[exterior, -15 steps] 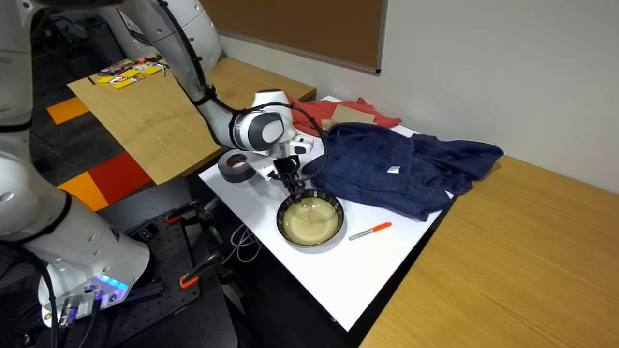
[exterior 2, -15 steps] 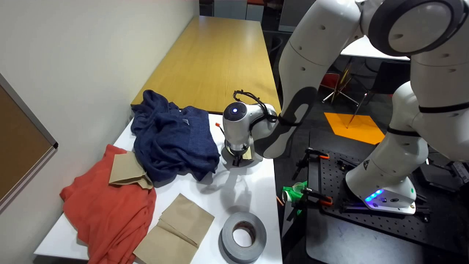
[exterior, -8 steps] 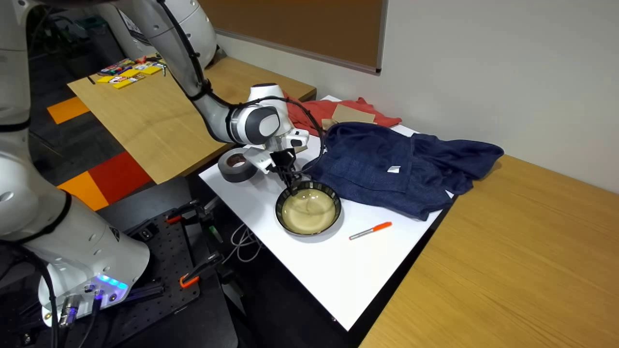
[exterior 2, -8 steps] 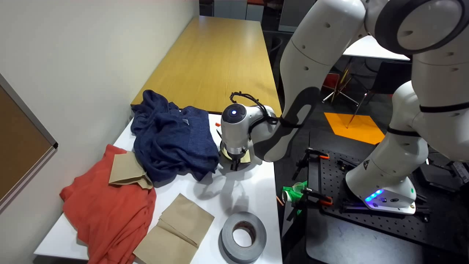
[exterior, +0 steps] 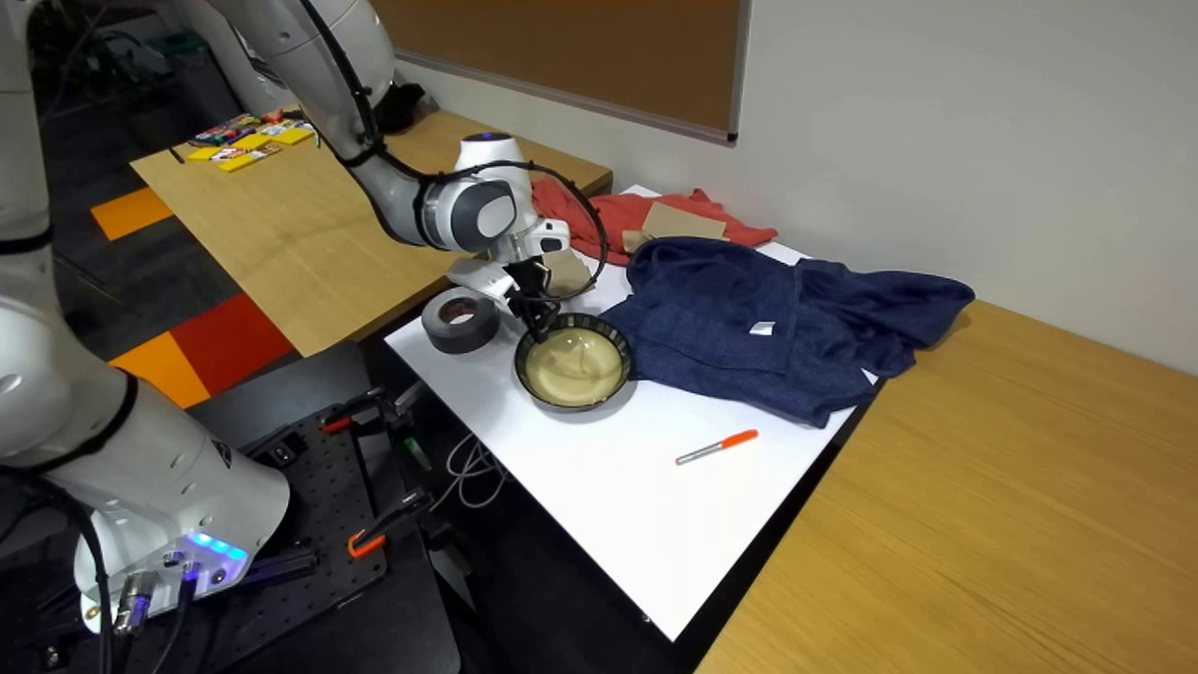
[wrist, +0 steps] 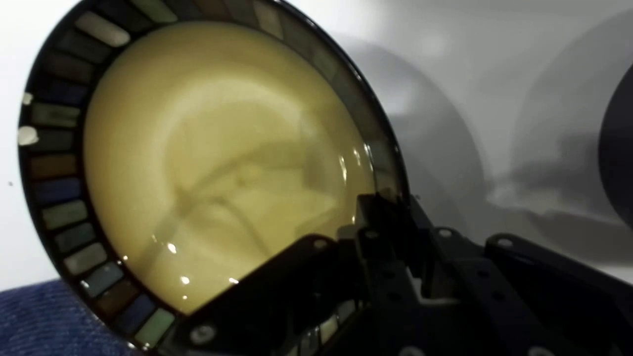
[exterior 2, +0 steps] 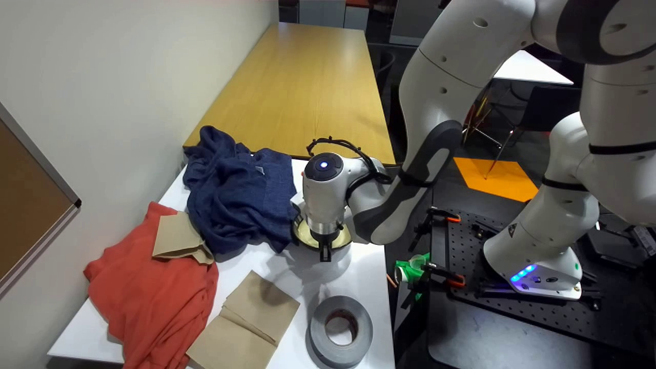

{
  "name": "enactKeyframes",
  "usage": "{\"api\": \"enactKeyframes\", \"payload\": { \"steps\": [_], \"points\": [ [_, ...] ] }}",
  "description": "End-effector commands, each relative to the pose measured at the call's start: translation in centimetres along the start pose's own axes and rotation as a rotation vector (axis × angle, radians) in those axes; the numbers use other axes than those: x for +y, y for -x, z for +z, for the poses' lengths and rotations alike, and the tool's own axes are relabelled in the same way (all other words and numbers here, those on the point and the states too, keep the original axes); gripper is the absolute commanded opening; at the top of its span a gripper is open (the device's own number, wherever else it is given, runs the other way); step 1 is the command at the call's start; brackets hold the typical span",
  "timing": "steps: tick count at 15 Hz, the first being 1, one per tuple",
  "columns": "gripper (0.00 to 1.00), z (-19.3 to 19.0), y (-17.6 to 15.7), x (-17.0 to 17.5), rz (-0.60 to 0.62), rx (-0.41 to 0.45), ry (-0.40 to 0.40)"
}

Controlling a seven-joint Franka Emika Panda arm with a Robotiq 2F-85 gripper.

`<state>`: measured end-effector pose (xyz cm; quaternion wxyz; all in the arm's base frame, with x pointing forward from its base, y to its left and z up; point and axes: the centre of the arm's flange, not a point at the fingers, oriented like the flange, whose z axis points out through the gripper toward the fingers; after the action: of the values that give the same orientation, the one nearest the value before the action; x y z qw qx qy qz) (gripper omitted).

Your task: Remove the pen out of the bowl then move the bowl to the left

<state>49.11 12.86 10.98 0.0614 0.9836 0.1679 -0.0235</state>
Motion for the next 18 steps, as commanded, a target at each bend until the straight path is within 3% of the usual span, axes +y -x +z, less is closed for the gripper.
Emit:
{"api": "enactKeyframes", "payload": {
  "steps": [1, 12, 14, 18],
  "points": [
    [0.04, -1.1, 0.4, -2.3, -0.114, -0.027, -0.061],
    [0.05, -1.4, 0.3, -6.0, -0.330, -0.065, -0.085],
    [0.40, -1.3, 0.3, -6.2, -0.349, -0.074, -0.084],
    [0.69, -0.8, 0.7, -6.8, -0.378, -0.088, -0.093]
  ]
}}
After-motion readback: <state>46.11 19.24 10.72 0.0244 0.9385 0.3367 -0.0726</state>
